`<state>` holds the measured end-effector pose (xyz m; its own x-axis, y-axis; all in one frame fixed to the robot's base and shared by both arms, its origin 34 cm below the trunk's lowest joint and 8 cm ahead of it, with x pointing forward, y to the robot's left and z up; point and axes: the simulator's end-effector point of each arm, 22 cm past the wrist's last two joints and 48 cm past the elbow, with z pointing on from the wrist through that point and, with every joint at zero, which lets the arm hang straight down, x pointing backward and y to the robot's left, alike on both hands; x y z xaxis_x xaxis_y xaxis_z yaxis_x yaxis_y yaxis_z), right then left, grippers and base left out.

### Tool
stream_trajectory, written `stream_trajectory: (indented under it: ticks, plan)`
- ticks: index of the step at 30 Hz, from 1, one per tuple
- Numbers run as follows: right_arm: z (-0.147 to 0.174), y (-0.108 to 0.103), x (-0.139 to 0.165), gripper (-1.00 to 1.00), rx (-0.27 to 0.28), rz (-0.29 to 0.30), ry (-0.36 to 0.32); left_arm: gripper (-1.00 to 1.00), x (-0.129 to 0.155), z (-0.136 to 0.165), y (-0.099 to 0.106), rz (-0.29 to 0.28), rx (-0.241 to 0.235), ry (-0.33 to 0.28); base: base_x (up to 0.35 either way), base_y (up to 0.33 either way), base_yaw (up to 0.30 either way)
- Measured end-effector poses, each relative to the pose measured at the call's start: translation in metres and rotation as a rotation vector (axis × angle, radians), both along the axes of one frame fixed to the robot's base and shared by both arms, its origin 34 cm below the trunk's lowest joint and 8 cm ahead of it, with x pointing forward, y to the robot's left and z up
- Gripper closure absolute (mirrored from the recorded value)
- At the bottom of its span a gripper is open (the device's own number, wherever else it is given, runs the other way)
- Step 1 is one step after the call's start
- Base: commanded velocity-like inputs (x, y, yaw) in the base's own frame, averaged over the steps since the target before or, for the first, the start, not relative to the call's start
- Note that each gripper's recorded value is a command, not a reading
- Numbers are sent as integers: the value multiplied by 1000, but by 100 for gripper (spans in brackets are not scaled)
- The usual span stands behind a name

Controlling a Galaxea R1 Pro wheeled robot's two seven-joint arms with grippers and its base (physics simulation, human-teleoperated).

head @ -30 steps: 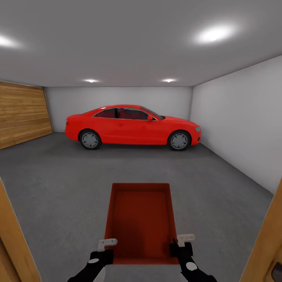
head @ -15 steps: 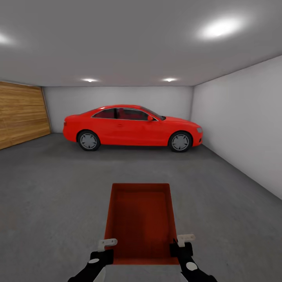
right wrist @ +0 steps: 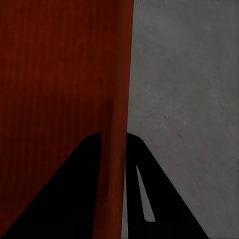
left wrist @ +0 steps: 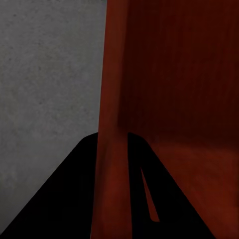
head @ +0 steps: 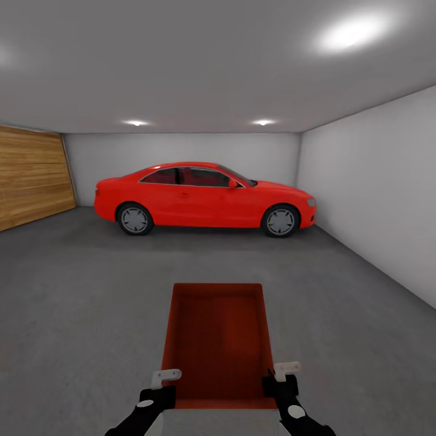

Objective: Move the two storage containers from the living room to the garage. In the garage, place one container on the floor and stack the other container on top of it (either order is fine).

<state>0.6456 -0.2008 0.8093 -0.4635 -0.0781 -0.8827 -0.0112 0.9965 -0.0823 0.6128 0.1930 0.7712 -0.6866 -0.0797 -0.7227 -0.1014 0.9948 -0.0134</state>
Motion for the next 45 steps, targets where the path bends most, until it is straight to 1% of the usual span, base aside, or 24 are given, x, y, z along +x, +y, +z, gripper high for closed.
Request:
stream_trajectory:
  ticks: [45]
  plan:
    - [-1, -1, 0, 100, 0, 2, 5, 100, -1, -1, -2, 2, 0, 5, 322, 0, 0]
